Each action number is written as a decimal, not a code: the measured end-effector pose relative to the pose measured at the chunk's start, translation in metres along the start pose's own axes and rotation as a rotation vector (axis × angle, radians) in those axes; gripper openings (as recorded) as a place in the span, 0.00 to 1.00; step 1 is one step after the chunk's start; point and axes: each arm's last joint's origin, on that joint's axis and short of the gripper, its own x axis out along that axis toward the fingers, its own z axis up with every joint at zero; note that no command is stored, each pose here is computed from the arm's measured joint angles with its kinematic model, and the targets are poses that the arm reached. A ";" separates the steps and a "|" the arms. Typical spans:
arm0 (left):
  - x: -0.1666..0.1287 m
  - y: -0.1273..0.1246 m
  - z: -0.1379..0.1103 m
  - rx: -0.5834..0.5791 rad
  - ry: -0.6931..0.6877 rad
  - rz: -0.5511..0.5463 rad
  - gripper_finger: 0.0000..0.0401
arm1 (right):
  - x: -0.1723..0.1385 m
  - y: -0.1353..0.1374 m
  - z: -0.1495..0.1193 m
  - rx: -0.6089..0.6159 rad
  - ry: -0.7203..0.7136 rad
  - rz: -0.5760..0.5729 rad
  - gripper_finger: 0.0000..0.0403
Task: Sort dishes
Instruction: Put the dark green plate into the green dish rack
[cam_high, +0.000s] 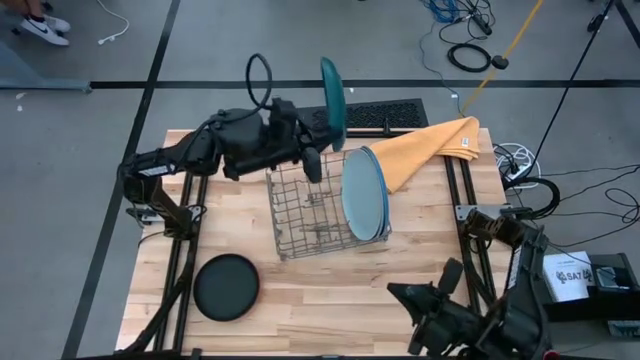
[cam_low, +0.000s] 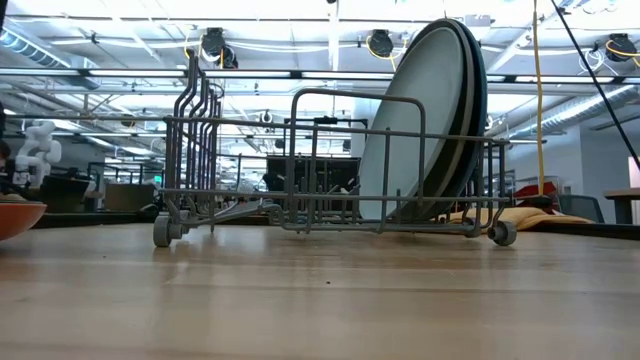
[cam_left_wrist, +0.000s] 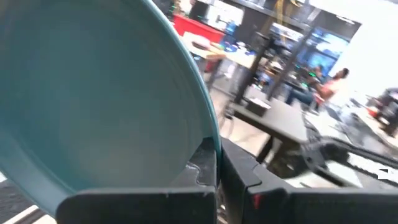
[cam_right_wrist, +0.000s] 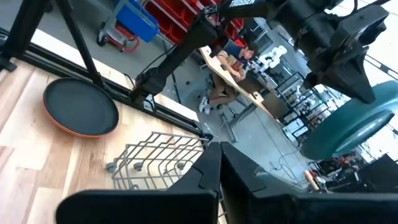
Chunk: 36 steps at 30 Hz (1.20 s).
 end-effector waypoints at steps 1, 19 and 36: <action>-0.003 -0.005 -0.001 0.009 0.000 -0.021 0.00 | 0.001 0.003 0.000 -0.002 0.001 -0.002 0.00; -0.041 -0.058 -0.127 0.004 -0.001 0.053 0.00 | -0.049 0.036 -0.006 -0.107 -0.125 0.038 0.00; -0.033 0.022 -0.243 -0.384 -0.038 0.049 0.00 | -0.088 0.034 -0.012 -0.175 -0.245 0.025 0.00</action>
